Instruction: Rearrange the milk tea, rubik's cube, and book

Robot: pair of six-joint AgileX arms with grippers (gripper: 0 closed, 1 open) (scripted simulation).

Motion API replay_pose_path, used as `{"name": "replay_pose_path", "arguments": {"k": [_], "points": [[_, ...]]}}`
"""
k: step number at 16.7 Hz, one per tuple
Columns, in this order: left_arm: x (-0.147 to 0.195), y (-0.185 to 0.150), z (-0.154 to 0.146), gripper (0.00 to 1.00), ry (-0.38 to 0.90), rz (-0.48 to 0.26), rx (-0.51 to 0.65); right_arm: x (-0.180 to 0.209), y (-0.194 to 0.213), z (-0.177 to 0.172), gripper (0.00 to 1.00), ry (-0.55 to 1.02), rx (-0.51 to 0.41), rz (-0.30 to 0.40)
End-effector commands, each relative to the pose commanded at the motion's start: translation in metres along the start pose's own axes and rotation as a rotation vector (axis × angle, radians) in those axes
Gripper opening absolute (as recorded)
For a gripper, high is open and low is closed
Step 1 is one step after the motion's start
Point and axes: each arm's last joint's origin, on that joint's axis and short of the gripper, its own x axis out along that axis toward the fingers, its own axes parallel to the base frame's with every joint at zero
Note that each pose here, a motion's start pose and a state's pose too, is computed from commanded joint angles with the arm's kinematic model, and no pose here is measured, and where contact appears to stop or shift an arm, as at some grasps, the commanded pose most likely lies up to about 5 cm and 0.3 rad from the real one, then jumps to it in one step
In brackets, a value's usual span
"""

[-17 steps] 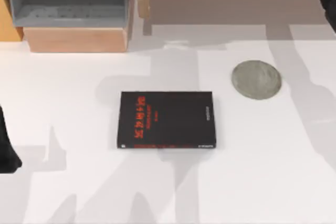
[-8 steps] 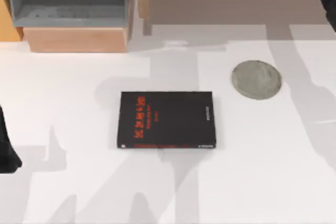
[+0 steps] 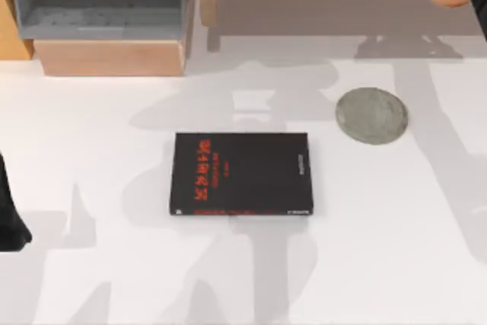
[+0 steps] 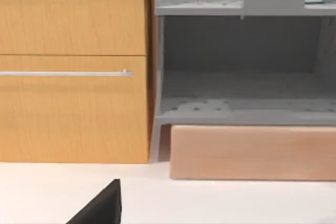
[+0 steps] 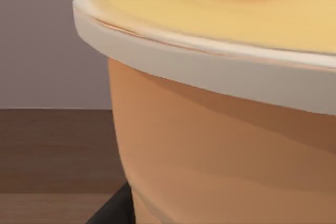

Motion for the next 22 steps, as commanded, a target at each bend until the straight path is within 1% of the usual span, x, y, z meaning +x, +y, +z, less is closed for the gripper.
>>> {"name": "replay_pose_path", "arguments": {"k": [6,10,12,15,19,22], "points": [[0.000,0.000,0.000,1.00,0.000,0.000,0.000,-0.003,-0.001,0.001,0.00,-0.005,0.002,-0.003],[0.000,0.000,0.000,1.00,0.000,0.000,0.000,-0.015,0.026,0.005,0.00,-0.085,0.013,0.038],[0.000,0.000,0.000,1.00,0.000,0.000,0.000,-0.024,0.045,-0.009,0.00,-0.097,0.015,0.060],[0.000,0.000,0.000,1.00,0.000,0.000,0.000,-0.040,0.066,-0.044,0.00,-0.075,0.012,0.068],[0.000,0.000,0.000,1.00,0.000,0.000,0.000,-0.057,0.074,-0.089,0.00,-0.026,0.008,0.029],[0.000,0.000,0.000,1.00,0.000,0.000,0.000,-0.062,0.074,-0.107,0.00,0.007,0.003,-0.001]]}}
